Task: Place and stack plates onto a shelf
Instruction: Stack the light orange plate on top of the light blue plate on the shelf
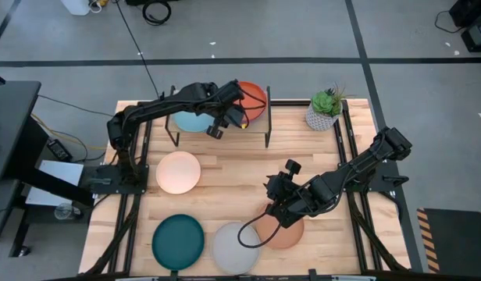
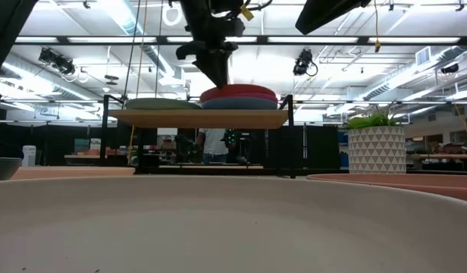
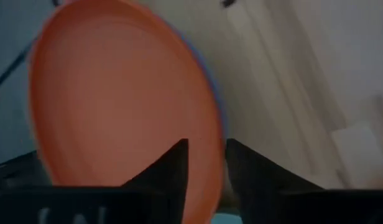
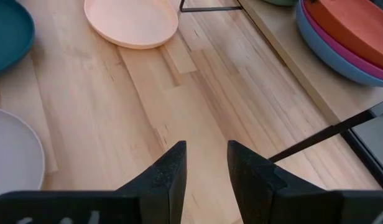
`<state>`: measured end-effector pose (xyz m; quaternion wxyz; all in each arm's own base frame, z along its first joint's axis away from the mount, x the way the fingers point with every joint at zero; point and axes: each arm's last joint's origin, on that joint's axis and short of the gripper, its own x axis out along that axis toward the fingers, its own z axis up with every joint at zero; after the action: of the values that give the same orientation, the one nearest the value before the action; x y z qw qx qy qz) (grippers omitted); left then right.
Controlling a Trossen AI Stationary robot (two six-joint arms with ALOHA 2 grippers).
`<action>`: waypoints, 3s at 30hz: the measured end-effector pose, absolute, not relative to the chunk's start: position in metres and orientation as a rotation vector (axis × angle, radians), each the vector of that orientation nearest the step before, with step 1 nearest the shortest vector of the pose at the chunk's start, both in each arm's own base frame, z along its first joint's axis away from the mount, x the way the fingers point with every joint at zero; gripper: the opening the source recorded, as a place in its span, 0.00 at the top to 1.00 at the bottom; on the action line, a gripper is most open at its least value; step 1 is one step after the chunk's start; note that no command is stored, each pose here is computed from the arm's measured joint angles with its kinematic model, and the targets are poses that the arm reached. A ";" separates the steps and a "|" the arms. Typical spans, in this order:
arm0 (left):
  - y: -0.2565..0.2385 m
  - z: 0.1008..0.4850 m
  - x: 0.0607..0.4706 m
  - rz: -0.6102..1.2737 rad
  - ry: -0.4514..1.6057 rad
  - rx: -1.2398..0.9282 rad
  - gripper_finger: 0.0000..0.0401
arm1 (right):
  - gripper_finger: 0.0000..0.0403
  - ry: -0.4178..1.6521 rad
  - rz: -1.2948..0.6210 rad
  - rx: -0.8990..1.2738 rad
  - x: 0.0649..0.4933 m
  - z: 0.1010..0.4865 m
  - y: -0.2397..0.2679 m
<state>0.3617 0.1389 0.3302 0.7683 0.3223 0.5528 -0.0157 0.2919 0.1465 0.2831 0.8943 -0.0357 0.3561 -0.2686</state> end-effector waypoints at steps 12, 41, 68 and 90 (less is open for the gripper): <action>0.104 0.392 0.359 0.047 1.030 0.630 0.61 | 0.70 0.795 -0.594 -0.074 0.284 0.255 0.141; -0.016 0.329 0.214 -0.117 0.564 0.328 0.70 | 0.76 0.604 -0.296 0.109 0.337 0.308 0.043; -0.095 0.240 0.161 -0.131 0.872 0.025 0.70 | 0.76 0.600 -0.251 0.004 0.335 0.254 0.047; -0.114 0.186 0.169 -0.149 0.939 -0.089 0.70 | 0.76 0.330 -0.226 0.039 0.323 0.223 0.081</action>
<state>0.1690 -0.1142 0.1861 0.8882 -0.0430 0.4518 -0.0718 0.3226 0.0812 0.2232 0.9799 0.0193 0.1638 -0.1121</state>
